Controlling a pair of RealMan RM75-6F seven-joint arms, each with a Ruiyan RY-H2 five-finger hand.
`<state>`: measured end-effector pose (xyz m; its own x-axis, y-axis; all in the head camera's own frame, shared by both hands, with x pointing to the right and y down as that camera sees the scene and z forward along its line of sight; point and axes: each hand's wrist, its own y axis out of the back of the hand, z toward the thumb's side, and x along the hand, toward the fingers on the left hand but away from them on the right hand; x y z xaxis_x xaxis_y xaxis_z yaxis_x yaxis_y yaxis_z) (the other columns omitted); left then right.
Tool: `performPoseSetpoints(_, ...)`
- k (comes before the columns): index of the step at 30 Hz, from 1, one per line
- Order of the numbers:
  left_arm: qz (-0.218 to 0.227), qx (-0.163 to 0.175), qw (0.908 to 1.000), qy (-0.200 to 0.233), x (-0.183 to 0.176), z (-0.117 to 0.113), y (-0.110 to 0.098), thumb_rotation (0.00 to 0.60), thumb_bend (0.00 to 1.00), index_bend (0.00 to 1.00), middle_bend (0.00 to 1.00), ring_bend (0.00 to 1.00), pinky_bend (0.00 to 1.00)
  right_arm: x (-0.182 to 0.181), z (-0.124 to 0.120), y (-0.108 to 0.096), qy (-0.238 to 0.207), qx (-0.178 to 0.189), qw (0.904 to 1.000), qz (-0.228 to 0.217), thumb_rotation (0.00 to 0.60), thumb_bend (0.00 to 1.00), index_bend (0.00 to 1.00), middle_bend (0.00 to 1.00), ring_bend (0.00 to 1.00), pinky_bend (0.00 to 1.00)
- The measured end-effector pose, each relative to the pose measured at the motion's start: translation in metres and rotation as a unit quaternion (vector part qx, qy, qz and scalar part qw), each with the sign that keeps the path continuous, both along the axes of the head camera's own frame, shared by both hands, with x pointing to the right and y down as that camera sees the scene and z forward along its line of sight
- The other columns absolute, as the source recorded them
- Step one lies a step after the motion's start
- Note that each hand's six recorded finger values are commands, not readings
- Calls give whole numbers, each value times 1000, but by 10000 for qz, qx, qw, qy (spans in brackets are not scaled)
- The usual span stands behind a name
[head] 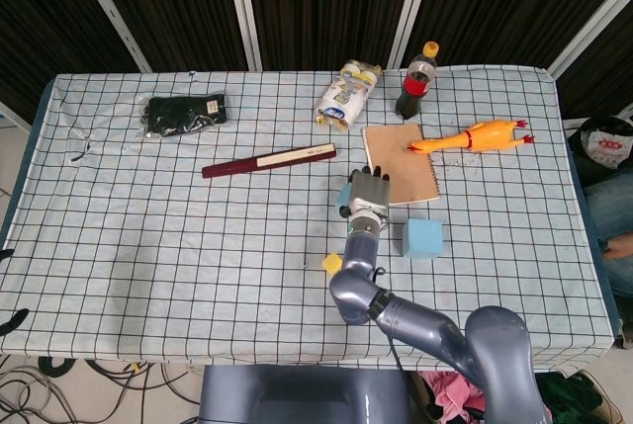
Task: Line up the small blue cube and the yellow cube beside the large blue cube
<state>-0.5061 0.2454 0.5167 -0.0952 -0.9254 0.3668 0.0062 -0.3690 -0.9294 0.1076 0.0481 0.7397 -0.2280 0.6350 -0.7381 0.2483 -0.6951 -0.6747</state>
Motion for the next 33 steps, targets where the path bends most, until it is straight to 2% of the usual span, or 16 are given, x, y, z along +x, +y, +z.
performPoseSetpoints(9,-4,6,10000,-10,0,0,0,600,10,218,57,0,0,1,3,3,51,-63,10000,-38,600,238,339,112,23,92)
performPoseSetpoints(14,-3,4,10000,-11,0,0,0,600,10,218,57,0,0,0,4,4,54,-66,9999,-55,600,238,384,113,24,92)
performPoseSetpoints(20,-2,12,10000,-16,-1,0,0,600,10,218,57,0,0,-1,5,3,36,-3,10000,-43,600,302,434,114,25,92)
performPoseSetpoints(28,-11,11,10000,-19,-1,0,0,600,10,218,57,0,0,-2,-1,-1,-121,66,9999,-104,600,315,441,114,24,92)
performPoseSetpoints(33,-17,9,10000,-18,0,0,0,600,10,218,57,0,0,-3,-14,0,-372,72,9986,-364,600,316,441,113,23,92)
